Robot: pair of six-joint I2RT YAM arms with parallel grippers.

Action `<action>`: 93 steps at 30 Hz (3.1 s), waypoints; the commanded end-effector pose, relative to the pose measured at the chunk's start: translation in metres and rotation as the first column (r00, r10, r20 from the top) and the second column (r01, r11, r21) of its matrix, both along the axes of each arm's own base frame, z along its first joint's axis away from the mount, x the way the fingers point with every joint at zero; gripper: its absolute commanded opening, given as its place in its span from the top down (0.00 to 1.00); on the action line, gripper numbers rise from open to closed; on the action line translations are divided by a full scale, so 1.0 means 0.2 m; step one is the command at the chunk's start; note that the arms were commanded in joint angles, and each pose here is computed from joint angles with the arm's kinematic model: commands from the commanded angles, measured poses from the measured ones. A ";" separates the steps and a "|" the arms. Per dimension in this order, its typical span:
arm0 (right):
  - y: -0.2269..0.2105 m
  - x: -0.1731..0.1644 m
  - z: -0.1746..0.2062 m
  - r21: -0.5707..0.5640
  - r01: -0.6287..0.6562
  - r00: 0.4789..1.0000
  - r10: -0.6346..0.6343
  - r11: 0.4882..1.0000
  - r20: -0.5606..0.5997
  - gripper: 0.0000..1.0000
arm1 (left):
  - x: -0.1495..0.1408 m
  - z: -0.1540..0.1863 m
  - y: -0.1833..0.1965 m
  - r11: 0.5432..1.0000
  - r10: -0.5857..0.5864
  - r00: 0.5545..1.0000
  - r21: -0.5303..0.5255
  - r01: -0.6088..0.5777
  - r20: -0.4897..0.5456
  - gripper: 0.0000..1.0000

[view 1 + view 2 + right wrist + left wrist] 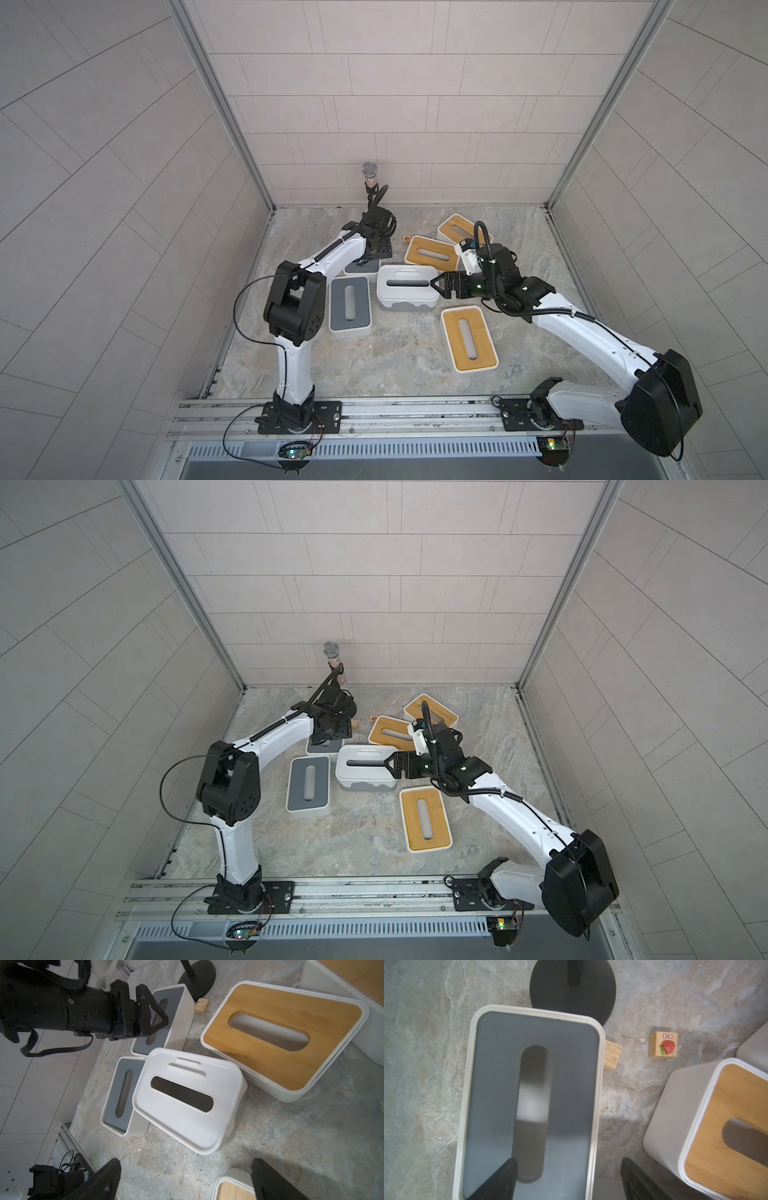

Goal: Stack the tissue boxes
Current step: Pick up the tissue box from the center of the board, then place the tissue box at the tissue box.

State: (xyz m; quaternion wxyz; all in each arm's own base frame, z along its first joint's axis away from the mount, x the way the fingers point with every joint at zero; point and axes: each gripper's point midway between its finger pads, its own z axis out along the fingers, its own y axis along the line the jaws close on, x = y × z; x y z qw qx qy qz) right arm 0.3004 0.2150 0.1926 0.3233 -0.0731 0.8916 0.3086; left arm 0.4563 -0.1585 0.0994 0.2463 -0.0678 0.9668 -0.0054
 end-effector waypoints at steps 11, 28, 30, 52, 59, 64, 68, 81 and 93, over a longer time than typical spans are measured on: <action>-0.02 0.01 0.04 0.000 -0.010 0.998 0.010 1.000 0.063 0.00 | 0.13 -0.17 0.02 0.996 0.001 0.995 0.088 0.008 -0.103 0.28; -0.07 0.00 0.01 -0.002 0.011 0.999 -0.011 1.000 0.053 0.01 | 0.12 -0.27 0.11 0.988 0.000 0.988 0.150 0.024 -0.157 0.46; -0.08 0.01 0.02 -0.002 0.019 0.998 -0.019 1.000 0.057 0.01 | 0.13 -0.25 0.14 0.986 -0.004 0.988 0.164 0.029 -0.155 0.49; -0.17 0.02 0.07 -0.016 0.105 0.994 -0.104 0.994 0.027 0.01 | -0.01 0.34 0.19 0.989 -0.090 0.996 0.119 0.092 -0.021 0.60; -0.22 -0.02 0.04 -0.038 0.129 0.992 -0.130 0.991 -0.010 0.01 | -0.25 0.51 0.05 0.973 -0.230 0.973 0.020 0.230 -0.026 0.70; -0.26 -0.04 0.03 -0.051 0.158 0.987 -0.159 0.986 -0.003 0.01 | -0.44 0.66 -0.18 0.909 -0.417 0.909 -0.015 0.417 0.013 0.70; -0.27 -0.09 0.01 -0.045 0.159 0.987 -0.160 0.986 -0.017 0.01 | -0.60 0.69 -0.37 0.815 -0.579 0.815 -0.005 0.579 0.026 0.69; -0.34 -0.15 -0.04 -0.059 0.206 0.978 -0.206 0.977 0.002 0.01 | -0.73 0.50 -0.62 0.584 -0.805 0.588 0.064 0.809 -0.078 0.65; -0.34 -0.14 -0.05 -0.041 0.209 0.978 -0.208 0.977 0.022 0.01 | -0.68 0.31 -0.67 0.515 -0.836 0.515 0.056 0.855 -0.190 0.64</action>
